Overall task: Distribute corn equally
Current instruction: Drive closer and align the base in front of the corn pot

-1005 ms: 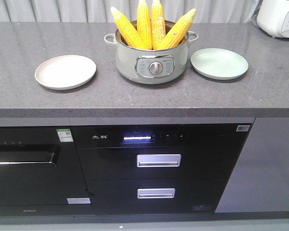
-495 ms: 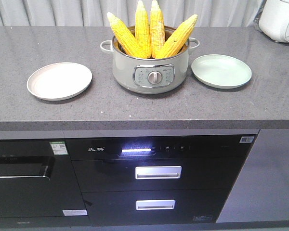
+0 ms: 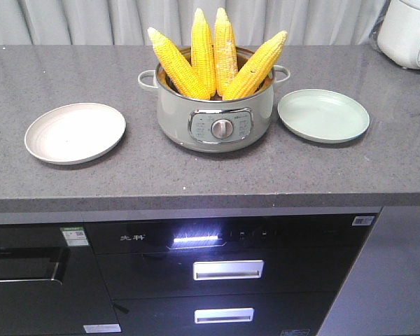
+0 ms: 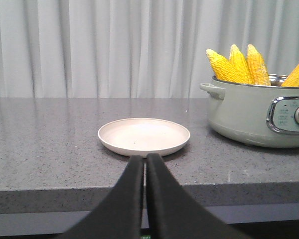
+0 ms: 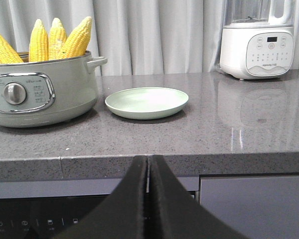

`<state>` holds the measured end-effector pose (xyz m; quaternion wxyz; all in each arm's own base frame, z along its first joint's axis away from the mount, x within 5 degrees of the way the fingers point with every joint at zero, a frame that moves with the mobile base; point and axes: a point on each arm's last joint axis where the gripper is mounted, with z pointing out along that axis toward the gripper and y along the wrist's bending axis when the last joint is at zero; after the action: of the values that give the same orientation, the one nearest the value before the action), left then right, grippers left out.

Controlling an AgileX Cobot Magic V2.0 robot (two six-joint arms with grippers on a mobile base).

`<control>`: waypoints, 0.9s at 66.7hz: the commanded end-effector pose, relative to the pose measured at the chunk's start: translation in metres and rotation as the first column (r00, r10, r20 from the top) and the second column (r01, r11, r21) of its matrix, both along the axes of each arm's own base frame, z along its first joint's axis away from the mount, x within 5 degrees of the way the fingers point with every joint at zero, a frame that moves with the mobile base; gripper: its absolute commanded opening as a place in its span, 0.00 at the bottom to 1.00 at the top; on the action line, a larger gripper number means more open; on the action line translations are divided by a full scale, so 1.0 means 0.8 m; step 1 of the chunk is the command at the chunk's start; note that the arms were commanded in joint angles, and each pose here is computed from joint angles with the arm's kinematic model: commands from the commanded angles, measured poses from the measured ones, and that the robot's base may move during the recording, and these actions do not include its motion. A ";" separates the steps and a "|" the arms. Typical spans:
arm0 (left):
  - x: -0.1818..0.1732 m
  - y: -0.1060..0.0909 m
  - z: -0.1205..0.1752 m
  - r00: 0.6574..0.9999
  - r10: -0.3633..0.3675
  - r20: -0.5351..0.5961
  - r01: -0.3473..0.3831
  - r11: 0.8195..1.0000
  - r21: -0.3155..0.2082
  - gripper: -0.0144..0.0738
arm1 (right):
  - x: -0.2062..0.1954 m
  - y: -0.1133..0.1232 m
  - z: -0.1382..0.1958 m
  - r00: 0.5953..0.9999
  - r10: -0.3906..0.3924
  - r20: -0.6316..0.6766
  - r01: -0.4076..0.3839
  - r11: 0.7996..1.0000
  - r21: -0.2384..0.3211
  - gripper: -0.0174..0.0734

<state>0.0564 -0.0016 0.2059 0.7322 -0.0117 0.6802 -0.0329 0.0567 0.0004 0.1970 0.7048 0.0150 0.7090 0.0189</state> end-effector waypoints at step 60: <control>-0.002 0.000 0.003 0.998 0.003 0.068 -0.002 1.000 -0.011 0.16 | 0.000 0.000 0.005 0.998 -0.004 0.069 0.005 1.000 -0.016 0.19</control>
<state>0.0564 -0.0016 0.2059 0.7322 -0.0117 0.6802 -0.0329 0.0567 0.0004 0.1970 0.7048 0.0150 0.7090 0.0189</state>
